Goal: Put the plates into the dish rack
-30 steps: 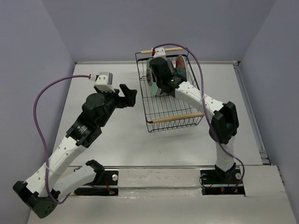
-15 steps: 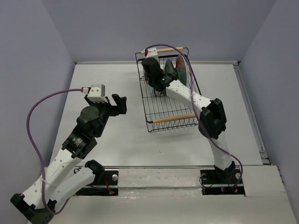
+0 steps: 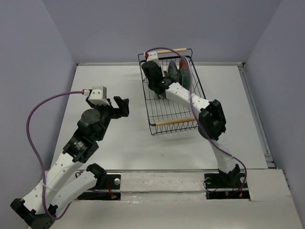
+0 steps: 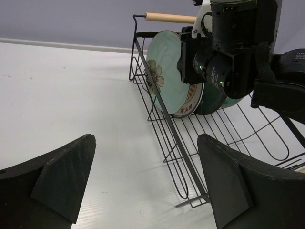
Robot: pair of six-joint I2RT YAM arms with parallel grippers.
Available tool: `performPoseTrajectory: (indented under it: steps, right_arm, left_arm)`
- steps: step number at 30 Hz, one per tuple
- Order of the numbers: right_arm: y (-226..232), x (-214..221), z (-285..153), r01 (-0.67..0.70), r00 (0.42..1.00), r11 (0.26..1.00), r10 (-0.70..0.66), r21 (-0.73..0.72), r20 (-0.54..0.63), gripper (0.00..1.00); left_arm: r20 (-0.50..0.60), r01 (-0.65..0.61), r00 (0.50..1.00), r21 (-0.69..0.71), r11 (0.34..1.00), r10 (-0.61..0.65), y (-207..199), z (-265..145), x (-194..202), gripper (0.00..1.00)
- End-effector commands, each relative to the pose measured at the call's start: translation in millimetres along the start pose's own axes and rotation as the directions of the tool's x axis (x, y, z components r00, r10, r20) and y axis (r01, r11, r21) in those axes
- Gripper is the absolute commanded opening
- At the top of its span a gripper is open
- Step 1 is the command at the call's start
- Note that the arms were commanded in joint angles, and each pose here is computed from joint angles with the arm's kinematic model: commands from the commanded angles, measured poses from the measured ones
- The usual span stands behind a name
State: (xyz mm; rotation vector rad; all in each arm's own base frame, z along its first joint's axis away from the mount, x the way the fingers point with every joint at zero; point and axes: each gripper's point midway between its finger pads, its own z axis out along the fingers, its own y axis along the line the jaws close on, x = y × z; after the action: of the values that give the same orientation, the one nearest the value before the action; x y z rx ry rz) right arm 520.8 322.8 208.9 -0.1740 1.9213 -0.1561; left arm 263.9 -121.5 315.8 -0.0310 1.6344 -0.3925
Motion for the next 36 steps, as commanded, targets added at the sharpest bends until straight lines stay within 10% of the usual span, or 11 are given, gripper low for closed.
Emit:
performPoseTrajectory:
  steps: [1, 20, 36]
  right_arm:
    - [-6.3, -77.4, -16.7, -0.157, 0.971, 0.988, 0.153, 0.006, 0.186, 0.07]
    - [3.7, -52.2, 1.0, -0.140, 0.979, 0.990, 0.134, 0.030, 0.153, 0.08]
    - [-9.7, -92.1, -32.9, -0.192, 0.958, 0.980, 0.198, -0.050, 0.205, 0.68]
  left_arm:
    - [0.061, 0.012, 0.998, 0.010, 1.000, -0.013, -2.0, -0.9, -15.3, 0.99]
    - [0.059, 0.010, 0.998, 0.006, 1.000, -0.010, -1.1, -0.3, -14.4, 0.99]
    - [0.065, 0.005, 0.998, -0.002, 1.000, -0.005, 1.2, -0.9, -15.0, 0.99]
